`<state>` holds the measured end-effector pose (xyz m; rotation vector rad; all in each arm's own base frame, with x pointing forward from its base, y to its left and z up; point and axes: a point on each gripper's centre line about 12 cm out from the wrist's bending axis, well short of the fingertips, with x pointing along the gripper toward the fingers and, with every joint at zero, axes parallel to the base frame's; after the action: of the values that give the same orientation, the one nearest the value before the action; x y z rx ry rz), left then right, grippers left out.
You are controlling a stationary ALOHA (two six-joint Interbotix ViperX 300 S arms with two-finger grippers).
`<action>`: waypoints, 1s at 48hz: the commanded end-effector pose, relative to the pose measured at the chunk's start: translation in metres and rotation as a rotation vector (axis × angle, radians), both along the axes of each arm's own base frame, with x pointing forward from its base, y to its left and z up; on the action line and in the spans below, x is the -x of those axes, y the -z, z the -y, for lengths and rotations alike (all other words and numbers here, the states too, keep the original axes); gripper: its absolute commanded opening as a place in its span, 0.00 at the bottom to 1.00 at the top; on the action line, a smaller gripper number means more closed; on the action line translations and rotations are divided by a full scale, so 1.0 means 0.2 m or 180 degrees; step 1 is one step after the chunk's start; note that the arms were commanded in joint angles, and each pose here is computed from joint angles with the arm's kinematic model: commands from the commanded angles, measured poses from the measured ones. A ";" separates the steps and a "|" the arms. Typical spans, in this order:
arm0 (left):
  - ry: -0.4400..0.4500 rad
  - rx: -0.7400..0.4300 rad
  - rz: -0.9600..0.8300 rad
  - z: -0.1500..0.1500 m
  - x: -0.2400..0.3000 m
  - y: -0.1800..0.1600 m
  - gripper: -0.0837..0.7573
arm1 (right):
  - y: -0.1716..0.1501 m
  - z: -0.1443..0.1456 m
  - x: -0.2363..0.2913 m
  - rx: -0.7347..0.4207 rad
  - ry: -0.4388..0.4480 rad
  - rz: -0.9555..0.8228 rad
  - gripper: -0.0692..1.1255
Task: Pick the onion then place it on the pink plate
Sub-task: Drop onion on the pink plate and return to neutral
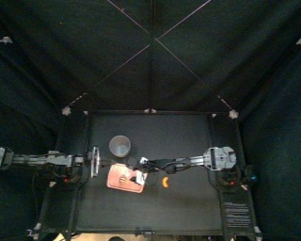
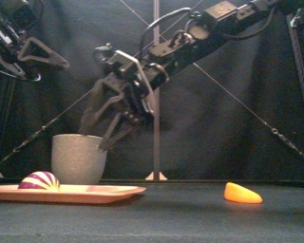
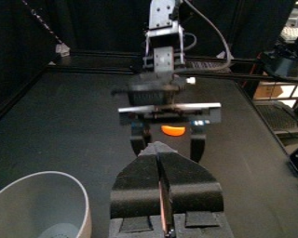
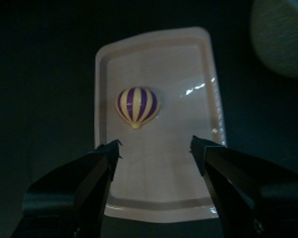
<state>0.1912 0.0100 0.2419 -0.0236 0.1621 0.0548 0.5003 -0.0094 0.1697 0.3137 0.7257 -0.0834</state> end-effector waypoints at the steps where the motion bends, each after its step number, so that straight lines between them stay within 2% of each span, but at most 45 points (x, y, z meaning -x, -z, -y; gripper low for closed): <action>1: -0.0004 -0.0007 0.0044 0.00 -0.01 -0.02 0.18 | -0.22 0.06 0.13 0.0145 0.0096 0.0491 0.85; 12: -0.0009 -0.0007 0.0044 0.00 -0.01 -0.02 0.18 | -0.31 0.11 0.44 0.0462 0.0166 0.1043 0.85; 27: -0.0006 -0.0023 0.0072 0.00 -0.01 -0.03 0.18 | -0.43 0.15 0.71 0.0893 0.0083 0.1677 0.85; 37: -0.0010 -0.0028 0.0077 0.00 -0.01 -0.03 0.18 | -0.51 0.17 0.86 0.1015 0.0154 0.2150 0.85; 48: -0.0009 -0.0027 0.0057 0.00 0.00 -0.03 0.18 | -0.54 0.16 0.96 0.1051 0.0198 0.2334 0.85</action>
<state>0.1907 0.0103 0.2421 -0.0206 0.1591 0.0559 0.3130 -0.0414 0.2638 0.0372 0.0237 -0.1316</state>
